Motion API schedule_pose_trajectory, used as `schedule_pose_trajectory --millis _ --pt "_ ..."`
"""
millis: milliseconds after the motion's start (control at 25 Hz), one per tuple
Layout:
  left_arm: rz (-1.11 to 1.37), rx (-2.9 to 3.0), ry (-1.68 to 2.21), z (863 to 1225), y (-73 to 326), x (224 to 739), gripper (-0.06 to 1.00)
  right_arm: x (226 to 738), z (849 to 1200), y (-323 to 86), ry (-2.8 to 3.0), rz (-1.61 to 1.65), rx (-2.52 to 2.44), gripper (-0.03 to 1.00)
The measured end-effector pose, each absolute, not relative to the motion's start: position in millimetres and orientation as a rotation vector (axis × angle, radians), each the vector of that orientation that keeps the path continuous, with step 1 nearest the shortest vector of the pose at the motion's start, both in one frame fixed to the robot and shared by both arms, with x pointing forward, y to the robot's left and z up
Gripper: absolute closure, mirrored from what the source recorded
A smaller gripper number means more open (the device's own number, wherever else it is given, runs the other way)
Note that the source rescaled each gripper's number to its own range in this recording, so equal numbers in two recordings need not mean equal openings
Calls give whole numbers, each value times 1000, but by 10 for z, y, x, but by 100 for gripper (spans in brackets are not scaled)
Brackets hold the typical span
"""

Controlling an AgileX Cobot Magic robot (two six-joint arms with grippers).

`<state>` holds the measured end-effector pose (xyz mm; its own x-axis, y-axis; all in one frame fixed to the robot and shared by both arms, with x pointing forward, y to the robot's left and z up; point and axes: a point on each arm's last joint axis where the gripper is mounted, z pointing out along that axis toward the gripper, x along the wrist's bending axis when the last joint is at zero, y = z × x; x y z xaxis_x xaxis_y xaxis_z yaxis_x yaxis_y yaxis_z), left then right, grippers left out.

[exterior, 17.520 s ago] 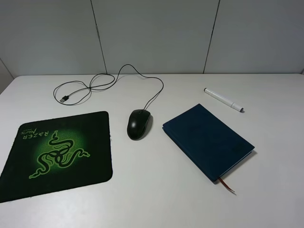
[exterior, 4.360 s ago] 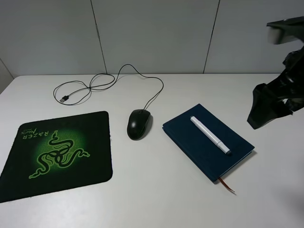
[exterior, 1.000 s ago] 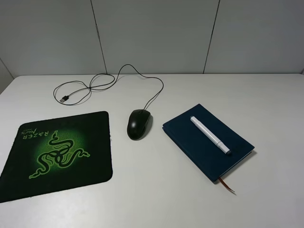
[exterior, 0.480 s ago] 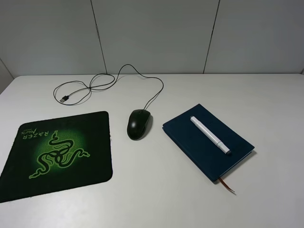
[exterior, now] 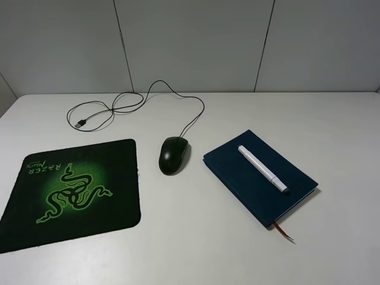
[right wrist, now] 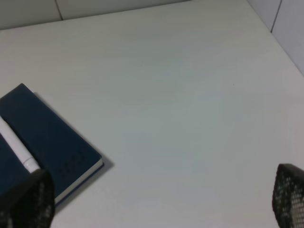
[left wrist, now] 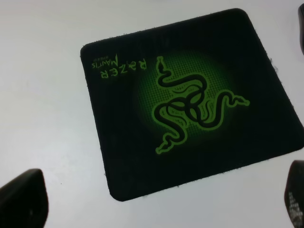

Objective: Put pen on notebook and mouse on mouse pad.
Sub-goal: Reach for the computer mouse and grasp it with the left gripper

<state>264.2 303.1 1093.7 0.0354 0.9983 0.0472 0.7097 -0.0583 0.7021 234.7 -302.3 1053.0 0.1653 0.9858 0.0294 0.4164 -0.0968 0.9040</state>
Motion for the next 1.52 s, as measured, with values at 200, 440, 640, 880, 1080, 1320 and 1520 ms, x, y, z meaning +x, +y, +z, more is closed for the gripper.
schedule_pose_trajectory --millis 200,440,640,880,1080,1320,1520 --pt "686 1888 1767 11165 3016 3026 -6 2347 10530 -3023 1364 899 1643 -3" --pt "600 1973 1755 11322 2934 3440 -6 2347 10530 -3023 1364 899 1643 -3" --pt "508 2027 1809 11327 2851 3844 -6 2347 10530 -3023 1364 899 1643 -3" --pt "397 2160 1803 11214 2643 4353 -6 2347 10530 -3023 1364 899 1643 -3" --pt "316 2255 1797 11012 2396 4753 -6 2347 10530 -3023 1364 899 1643 -3" --pt "293 2339 1777 10717 2026 5146 -6 2347 10530 -3023 1364 899 1643 -3" --pt "254 2373 1790 10438 1687 5415 -6 2347 10530 -3023 1364 899 1643 -3"
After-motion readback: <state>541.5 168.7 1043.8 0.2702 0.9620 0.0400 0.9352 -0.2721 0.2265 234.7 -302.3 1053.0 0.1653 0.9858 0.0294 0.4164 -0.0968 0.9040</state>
